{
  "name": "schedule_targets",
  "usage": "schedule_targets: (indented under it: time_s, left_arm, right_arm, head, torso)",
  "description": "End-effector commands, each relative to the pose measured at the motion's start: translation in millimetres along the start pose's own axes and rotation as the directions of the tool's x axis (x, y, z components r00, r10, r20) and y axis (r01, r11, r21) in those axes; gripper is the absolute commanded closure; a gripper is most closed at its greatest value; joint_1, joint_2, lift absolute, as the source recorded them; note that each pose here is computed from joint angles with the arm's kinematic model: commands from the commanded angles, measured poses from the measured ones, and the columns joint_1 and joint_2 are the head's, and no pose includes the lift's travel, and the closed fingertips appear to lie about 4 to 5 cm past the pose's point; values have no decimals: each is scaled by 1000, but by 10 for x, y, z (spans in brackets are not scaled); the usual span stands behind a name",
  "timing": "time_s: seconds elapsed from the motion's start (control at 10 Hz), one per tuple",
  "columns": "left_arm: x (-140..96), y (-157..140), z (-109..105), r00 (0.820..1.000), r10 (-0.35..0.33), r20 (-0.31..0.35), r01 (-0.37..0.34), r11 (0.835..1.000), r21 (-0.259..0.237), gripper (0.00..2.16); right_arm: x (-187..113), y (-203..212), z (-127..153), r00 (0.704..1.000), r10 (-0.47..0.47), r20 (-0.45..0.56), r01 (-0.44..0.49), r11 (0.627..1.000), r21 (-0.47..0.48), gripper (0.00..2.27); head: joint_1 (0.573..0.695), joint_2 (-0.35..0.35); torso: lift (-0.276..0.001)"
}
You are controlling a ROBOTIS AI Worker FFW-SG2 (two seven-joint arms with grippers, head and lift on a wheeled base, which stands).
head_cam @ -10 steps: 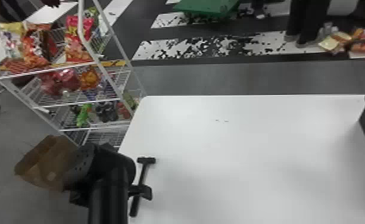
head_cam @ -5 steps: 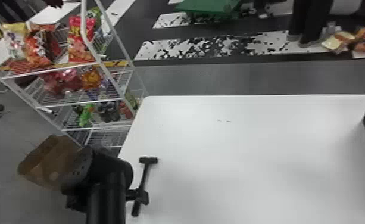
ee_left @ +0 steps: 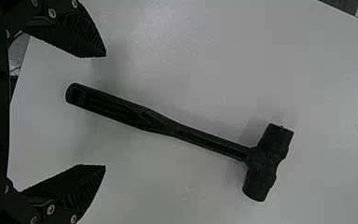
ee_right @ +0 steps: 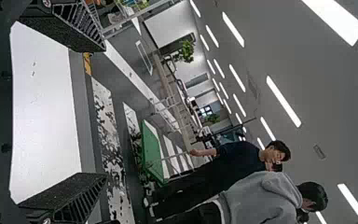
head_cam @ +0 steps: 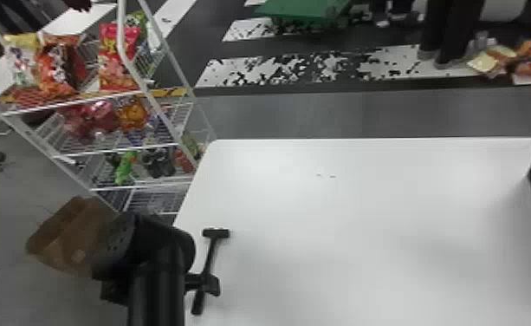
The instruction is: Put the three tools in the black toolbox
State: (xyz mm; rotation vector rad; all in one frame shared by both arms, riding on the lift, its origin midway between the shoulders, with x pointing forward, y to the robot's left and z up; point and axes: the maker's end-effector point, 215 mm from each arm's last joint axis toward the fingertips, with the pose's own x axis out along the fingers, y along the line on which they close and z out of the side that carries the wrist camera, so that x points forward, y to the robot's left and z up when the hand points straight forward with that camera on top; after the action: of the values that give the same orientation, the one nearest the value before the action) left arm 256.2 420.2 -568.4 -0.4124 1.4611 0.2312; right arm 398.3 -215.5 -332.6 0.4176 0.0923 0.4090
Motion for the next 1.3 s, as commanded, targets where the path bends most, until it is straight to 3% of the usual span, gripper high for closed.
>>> schedule_targets:
  time_s: [0.0, 0.7, 1.2]
  left_arm:
    - [15, 4, -6, 1000, -3, -6, 3, 1000, -6, 191]
    - [91, -85, 78, 999, -23, -31, 22, 1000, -22, 215]
    - [163, -172, 133, 997, -30, -64, 29, 999, -27, 515]
  right_arm:
    - [-3, -3, 0, 1000, 0, 0, 0, 1000, 0, 39]
    - [-5, -82, -15, 1000, -8, -3, 8, 1000, 2, 43]
    - [-38, -167, 1, 1000, -21, 4, 21, 1000, 10, 43]
  head:
    - [695, 350]
    - [695, 335]
    - [695, 307]
  torso:
    - [-55]
    - [-55]
    - [-55]
